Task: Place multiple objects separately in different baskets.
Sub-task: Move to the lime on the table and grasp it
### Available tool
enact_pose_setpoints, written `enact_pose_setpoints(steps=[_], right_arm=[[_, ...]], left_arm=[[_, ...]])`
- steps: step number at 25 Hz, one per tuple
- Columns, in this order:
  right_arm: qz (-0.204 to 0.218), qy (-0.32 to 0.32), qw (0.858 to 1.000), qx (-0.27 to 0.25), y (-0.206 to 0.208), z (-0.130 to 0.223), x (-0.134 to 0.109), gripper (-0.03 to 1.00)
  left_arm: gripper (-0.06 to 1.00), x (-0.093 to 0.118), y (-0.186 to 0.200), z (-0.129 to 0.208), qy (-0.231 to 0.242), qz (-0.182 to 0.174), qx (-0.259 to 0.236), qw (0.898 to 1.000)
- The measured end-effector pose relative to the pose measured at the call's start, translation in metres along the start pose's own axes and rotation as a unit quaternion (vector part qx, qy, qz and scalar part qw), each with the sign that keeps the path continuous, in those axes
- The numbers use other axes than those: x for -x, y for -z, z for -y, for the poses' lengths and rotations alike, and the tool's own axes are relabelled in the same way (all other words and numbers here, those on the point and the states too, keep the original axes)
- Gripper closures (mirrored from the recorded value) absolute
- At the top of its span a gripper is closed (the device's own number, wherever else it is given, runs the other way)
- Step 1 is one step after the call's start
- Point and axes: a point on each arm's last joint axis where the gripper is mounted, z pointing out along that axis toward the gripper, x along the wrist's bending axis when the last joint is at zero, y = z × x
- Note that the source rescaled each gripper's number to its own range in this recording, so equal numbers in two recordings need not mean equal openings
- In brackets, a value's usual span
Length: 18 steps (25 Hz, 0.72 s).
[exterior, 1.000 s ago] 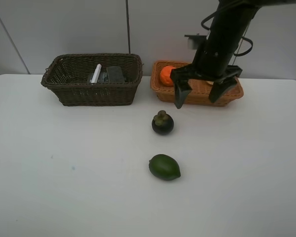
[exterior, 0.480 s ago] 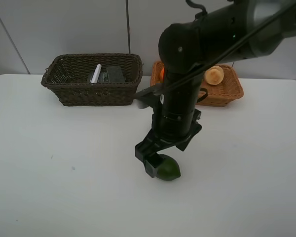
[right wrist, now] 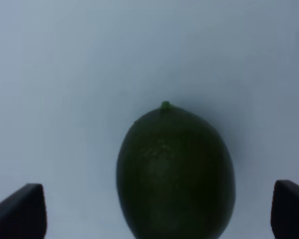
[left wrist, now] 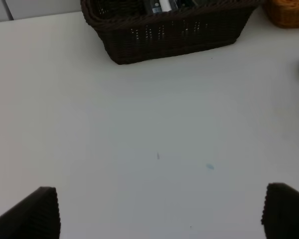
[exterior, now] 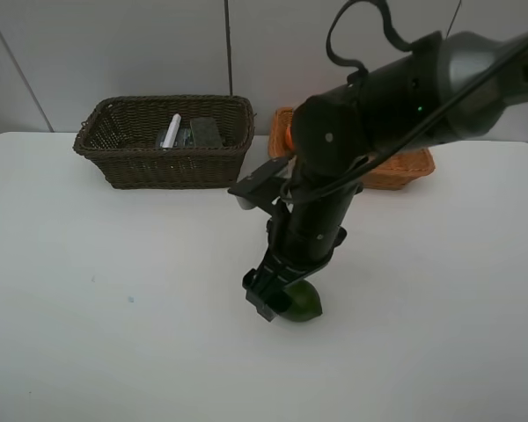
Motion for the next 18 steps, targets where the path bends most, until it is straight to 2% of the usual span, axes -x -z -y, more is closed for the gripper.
enact_pose_setpoints(steps=[7, 18], right_arm=[[0.006, 0.005, 1.000, 0.013, -0.012, 0.008, 0.000, -0.03], [0.006, 0.008, 1.000, 0.004, -0.039, 0.005, 0.000, -0.03]], left_arm=[[-0.06, 0.000, 0.000, 0.000, 0.000, 0.000, 0.000, 1.000], [-0.06, 0.000, 0.000, 0.000, 0.000, 0.000, 0.000, 1.000]])
